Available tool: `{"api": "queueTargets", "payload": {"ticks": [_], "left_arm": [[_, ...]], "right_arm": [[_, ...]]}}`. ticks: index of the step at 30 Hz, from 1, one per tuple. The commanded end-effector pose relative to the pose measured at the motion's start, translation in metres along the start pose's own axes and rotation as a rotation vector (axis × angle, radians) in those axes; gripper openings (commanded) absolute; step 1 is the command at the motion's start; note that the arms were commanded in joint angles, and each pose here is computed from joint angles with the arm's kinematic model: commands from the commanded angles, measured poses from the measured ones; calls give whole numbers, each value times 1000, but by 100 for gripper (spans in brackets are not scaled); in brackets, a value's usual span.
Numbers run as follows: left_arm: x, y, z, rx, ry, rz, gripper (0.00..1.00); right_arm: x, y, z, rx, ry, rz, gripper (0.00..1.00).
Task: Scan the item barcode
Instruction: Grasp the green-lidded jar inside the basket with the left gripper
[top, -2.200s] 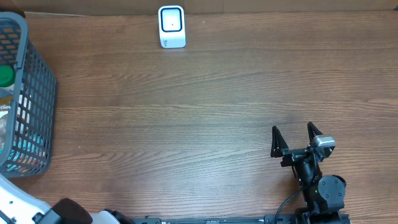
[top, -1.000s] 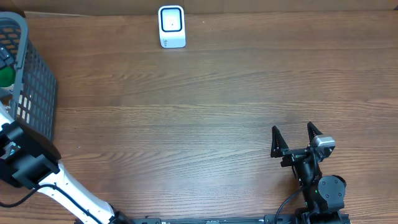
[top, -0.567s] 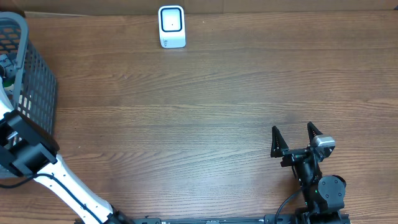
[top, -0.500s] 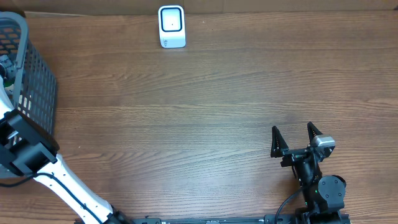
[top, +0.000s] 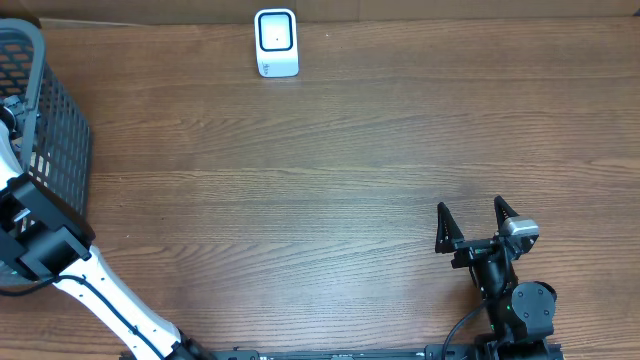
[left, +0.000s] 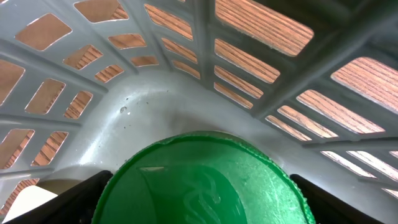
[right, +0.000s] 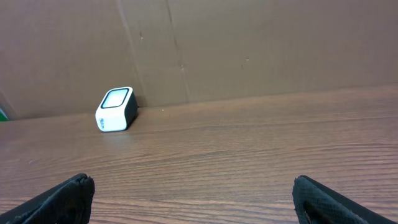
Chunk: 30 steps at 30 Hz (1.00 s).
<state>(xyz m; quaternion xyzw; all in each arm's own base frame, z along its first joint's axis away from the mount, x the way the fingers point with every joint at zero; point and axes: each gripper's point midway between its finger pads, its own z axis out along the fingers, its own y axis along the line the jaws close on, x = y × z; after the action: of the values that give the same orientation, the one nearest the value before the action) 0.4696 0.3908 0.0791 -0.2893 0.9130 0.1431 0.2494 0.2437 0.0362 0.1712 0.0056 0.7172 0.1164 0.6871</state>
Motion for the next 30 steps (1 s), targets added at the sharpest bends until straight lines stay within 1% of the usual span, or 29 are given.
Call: {"api": "queueTargets", "payload": {"ticks": [1,2,5,6,8,12,16,24,30], "left_arm": [[-6,-16,4,21,-18,37,79],[-6,-17,3,22,-21,39,75],[-9,-20,-1,24,-27,43,71],[-10,-22,-3,25,-31,45,68],[-15,-22,-10,26,-44,46,64],[-33,-21,-38,27,-98,13,61],[-48,-17,-71,28,-145,-41,61],[-75,-5,-168,35,-266,-141,61],[-94,8,-274,45,-434,-196,61]], "right_arm": [[2,-1,0,2,-5,1,100],[1,-1,0,2,-5,1,100],[2,-1,0,2,-5,1,100],[2,-1,0,2,-5,1,100],[1,-1,0,2,-5,1,100],[2,-1,0,2,-5,1,100],[2,-1,0,2,-5,1,100],[1,-1,0,2,-5,1,100],[2,-1,0,2,-5,1,100]]}}
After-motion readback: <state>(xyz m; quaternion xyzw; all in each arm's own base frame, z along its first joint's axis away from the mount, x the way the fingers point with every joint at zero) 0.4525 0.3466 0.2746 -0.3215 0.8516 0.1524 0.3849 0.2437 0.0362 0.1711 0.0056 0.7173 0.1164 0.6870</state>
